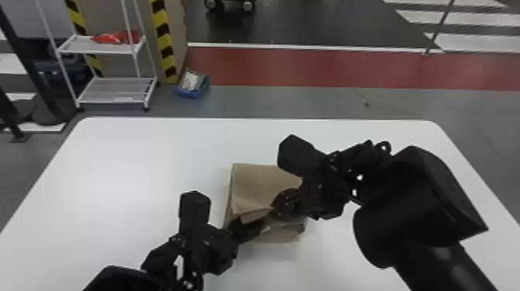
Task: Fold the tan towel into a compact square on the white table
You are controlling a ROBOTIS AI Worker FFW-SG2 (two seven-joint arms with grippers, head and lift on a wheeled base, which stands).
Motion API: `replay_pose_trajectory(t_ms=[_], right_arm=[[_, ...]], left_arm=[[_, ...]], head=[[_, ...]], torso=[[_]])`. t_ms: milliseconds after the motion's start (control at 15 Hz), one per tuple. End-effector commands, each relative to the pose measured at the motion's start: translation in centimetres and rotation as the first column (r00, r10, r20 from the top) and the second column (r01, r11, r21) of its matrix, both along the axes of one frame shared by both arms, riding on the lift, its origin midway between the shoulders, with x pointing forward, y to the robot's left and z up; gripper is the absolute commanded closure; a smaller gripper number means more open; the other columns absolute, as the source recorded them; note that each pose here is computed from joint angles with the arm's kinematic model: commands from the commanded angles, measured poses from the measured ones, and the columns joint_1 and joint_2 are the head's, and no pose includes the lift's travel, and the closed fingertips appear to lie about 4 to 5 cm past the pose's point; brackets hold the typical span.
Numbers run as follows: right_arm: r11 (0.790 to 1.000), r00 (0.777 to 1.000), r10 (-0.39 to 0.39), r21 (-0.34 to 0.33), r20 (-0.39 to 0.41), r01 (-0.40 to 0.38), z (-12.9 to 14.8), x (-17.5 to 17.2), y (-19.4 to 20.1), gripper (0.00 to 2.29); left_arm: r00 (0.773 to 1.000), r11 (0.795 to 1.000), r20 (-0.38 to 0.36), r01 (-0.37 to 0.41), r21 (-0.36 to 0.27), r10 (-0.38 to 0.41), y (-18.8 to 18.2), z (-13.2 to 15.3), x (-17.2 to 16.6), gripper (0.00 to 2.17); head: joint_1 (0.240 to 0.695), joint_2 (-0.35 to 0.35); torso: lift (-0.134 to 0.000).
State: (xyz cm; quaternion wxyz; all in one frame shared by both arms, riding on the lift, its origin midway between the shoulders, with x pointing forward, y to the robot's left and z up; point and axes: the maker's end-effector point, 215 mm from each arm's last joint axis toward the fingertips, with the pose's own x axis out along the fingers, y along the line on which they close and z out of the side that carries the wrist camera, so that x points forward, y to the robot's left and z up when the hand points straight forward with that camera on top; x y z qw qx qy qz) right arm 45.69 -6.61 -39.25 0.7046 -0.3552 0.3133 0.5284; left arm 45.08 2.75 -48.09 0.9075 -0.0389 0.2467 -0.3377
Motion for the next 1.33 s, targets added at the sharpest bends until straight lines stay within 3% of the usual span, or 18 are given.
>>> replay_pose_trajectory(t_ms=[0, 467, 1267], right_arm=[[1.000, 1.000, 0.001, 0.006, 0.000, -0.001, 0.3, -0.3, 0.0, 1.12], [1.000, 1.000, 0.006, -0.013, 0.002, -0.006, -0.1, -1.5, -1.1, 1.12], [1.000, 1.000, -0.001, 0.015, -0.013, 0.002, -0.4, -4.1, -0.9, 1.10]], left_arm=[[1.000, 1.000, -0.001, -0.002, -0.001, 0.002, 0.0, -0.1, 0.2, 1.89], [1.000, 1.000, 0.001, -0.004, -0.003, 0.004, 0.0, 0.1, 0.5, 1.89], [1.000, 1.000, -0.004, -0.002, 0.001, 0.002, 0.1, -0.2, 0.1, 1.89]], head=[[0.695, -0.048], [0.695, -0.055], [0.695, -0.060]], torso=[[-0.123], [-0.123], [-0.123]])
